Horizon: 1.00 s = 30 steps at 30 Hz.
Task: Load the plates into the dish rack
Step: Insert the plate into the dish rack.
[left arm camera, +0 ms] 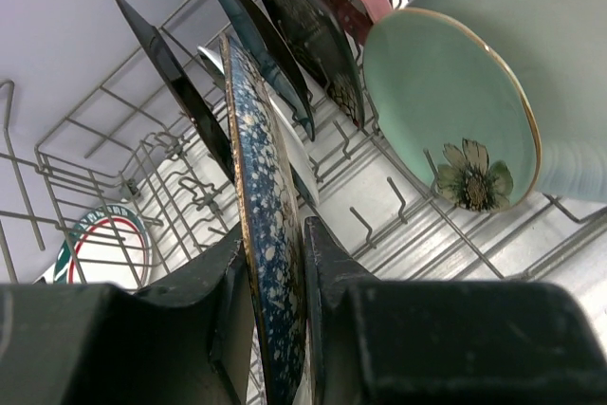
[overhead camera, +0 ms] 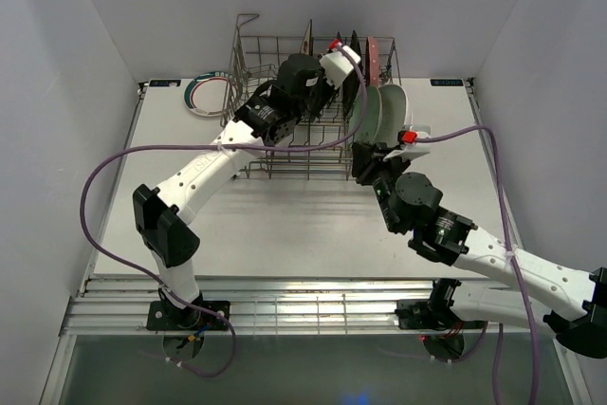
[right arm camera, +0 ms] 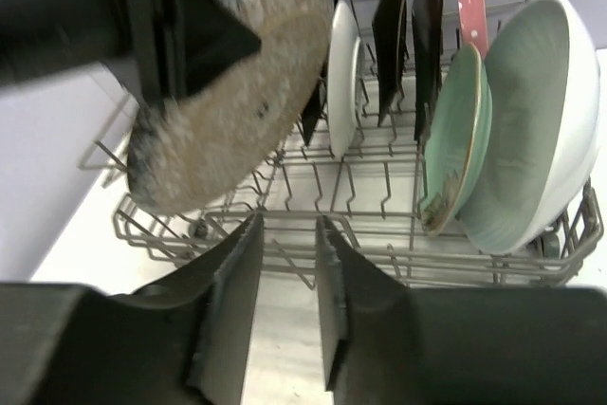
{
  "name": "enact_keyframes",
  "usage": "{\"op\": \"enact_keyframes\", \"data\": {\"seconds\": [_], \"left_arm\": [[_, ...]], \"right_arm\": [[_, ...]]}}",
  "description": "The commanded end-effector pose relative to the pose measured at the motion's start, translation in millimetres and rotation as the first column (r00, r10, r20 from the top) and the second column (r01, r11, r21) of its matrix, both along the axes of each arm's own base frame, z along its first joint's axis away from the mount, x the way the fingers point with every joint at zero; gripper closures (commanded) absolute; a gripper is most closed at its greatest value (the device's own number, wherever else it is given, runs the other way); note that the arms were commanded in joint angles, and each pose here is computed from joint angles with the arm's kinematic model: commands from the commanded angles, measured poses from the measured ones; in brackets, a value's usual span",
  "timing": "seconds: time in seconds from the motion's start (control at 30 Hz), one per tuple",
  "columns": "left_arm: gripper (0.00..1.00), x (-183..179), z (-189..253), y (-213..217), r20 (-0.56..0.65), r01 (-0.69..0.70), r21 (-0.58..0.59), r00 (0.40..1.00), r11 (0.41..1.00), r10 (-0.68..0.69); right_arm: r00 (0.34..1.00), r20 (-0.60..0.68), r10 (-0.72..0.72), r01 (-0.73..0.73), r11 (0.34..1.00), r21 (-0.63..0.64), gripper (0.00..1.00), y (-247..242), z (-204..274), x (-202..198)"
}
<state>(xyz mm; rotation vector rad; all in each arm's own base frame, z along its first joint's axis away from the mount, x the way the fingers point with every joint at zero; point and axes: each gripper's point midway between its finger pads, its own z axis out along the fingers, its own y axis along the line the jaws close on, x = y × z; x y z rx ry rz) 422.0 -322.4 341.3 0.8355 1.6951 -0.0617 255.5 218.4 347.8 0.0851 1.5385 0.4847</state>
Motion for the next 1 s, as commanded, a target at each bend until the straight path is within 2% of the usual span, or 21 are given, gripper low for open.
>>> {"op": "enact_keyframes", "data": {"seconds": [0.0,0.07,0.2,0.37,0.53,0.73,0.97], "left_arm": [[1.00,2.1,130.3,14.9,0.284,-0.019,-0.177,0.956,0.984,0.070],[1.00,3.3,131.1,14.0,0.280,-0.021,-0.174,0.958,0.985,0.070],[1.00,3.5,140.3,14.4,0.282,-0.025,-0.189,0.956,0.982,0.079],[1.00,-1.1,149.9,15.0,0.261,-0.022,-0.232,0.962,0.972,0.084],[1.00,-7.1,155.6,17.5,0.236,-0.022,-0.261,0.968,0.965,0.086],[1.00,-19.0,163.6,23.0,0.207,-0.018,-0.324,0.974,0.946,0.090],[1.00,-27.5,171.6,30.4,0.178,-0.037,-0.398,0.977,0.916,0.117]], "right_arm": [[0.997,0.069,-0.019,0.014,0.997,0.072,0.64,-4.9,10.5,1.2],[0.998,0.066,-0.009,0.006,0.999,0.047,0.60,1.4,5.0,3.5],[0.997,0.073,0.030,-0.032,0.999,0.022,0.44,17.6,-0.5,7.0],[0.991,0.103,0.089,-0.095,0.994,0.052,0.28,39.2,-3.9,9.1],[0.984,0.101,0.147,-0.155,0.985,0.076,0.19,68.4,-9.7,12.2],[0.974,0.121,0.193,-0.204,0.975,0.086,0.15,106.9,-12.4,6.4],[0.964,0.163,0.208,-0.227,0.968,0.107,0.14,125.7,-6.7,-2.0]]}}
